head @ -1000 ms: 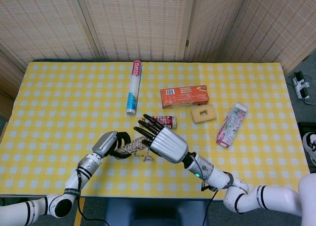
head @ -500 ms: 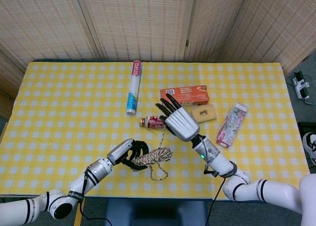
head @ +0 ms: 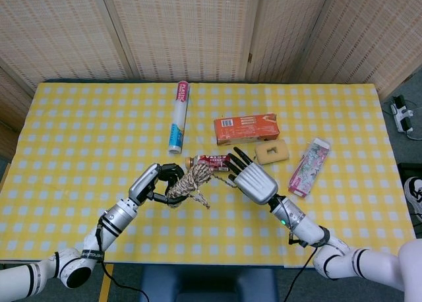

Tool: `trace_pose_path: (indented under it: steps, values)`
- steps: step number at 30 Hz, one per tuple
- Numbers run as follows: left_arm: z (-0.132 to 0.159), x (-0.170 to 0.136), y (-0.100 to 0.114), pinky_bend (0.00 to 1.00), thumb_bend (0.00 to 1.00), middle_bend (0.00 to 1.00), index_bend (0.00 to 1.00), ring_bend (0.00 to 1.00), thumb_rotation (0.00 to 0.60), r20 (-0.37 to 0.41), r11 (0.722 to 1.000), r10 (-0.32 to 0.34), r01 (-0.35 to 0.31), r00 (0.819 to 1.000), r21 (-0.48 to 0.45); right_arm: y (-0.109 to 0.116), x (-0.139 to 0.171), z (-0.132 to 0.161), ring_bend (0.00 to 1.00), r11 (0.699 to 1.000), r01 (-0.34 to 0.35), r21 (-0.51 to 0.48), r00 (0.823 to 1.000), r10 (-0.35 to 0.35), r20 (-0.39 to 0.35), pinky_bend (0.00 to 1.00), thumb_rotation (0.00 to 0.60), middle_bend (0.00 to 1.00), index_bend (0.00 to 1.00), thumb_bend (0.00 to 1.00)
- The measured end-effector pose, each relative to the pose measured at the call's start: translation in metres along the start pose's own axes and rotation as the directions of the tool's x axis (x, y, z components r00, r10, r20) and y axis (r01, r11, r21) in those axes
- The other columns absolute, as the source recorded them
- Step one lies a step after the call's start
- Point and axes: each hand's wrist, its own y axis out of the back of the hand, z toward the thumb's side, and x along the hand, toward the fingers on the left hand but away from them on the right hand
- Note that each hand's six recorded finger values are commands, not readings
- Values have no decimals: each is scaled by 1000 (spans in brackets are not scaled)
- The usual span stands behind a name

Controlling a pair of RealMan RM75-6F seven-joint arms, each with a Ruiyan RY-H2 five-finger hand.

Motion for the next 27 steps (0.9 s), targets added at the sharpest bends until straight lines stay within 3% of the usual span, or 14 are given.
trace_pose_path:
  steps: [10, 18, 22, 27]
  values:
    - [5, 2, 37, 784, 469, 720, 760, 709, 600, -8, 980, 174, -174, 985, -97, -25, 28, 21, 122, 997, -69, 39, 995, 71, -65, 33, 600, 222, 670, 447]
    - [3, 0, 54, 783, 470, 720, 760, 709, 600, -26, 953, 254, -255, 967, -164, -30, 42, 36, 130, 994, -93, 49, 989, 98, -107, 33, 600, 227, 671, 448]
    - [-1, 0, 59, 783, 471, 720, 760, 709, 600, -27, 953, 284, -285, 959, -101, -25, 46, 42, 136, 995, -84, 59, 989, 91, -121, 33, 600, 237, 674, 447]
    - [-9, -2, 68, 783, 472, 720, 760, 709, 600, -41, 940, 337, -333, 941, 77, -8, 49, 44, 144, 996, -40, 81, 992, 50, -116, 33, 600, 248, 682, 446]
